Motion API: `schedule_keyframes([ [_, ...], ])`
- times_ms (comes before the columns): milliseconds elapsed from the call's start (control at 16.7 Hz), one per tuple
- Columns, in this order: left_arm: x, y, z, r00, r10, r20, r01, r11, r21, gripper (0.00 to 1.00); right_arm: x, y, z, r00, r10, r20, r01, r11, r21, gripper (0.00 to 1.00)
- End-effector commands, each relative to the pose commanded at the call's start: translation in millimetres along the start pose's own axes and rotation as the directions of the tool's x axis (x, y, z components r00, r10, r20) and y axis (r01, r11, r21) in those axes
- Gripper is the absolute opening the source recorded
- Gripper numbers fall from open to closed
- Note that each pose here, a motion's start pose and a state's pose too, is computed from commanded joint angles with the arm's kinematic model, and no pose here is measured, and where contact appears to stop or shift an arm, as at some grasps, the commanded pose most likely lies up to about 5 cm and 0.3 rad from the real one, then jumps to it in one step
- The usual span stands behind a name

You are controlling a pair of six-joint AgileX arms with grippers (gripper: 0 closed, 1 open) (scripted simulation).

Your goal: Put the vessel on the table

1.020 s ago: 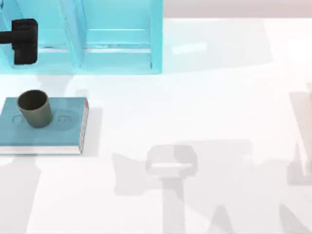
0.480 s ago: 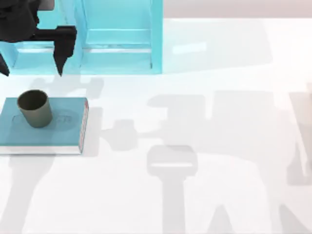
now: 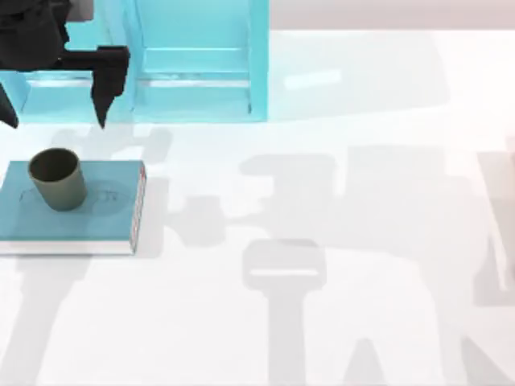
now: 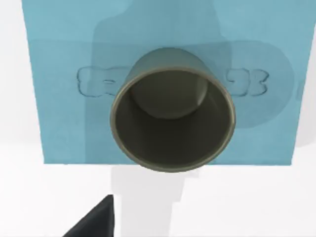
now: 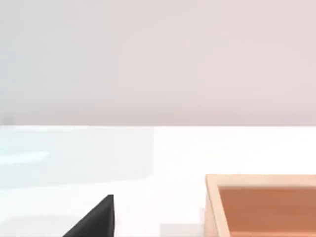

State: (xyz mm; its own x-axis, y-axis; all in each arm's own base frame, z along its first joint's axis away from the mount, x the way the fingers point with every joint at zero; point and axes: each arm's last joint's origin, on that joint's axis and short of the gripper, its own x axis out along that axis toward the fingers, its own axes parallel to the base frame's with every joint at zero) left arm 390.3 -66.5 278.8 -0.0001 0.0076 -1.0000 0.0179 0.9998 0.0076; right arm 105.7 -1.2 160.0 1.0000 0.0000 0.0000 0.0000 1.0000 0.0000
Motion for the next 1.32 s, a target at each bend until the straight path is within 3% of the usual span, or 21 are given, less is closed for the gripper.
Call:
schedule_keyframes([
  [180,18.2,-1.5,2.4,1.0,0.001,-0.002,-0.001,1.0,0.005,1.0,0.0,0.0,0.0,1.0,0.0,0.0,0.0,1.0,0.0,1.0],
  [540,87.9,-2.1,1.5,1.0,0.0,0.0,0.0,1.0,0.004,1.0,0.0,0.0,0.0,1.0,0.0,0.0,0.0,1.0,0.0,1.0],
  [900,99.2,-2.0,-0.4,1.0,0.0,-0.001,0.0,1.0,0.004,1.0,0.0,0.0,0.0,1.0,0.0,0.0,0.0,1.0,0.0,1.0],
  [1320,99.2,-2.0,-0.4,1.0,0.0,-0.001,0.0,1.0,0.004,0.47,0.0,0.0,0.0,1.0,0.0,0.0,0.0,1.0,0.0,1.0],
])
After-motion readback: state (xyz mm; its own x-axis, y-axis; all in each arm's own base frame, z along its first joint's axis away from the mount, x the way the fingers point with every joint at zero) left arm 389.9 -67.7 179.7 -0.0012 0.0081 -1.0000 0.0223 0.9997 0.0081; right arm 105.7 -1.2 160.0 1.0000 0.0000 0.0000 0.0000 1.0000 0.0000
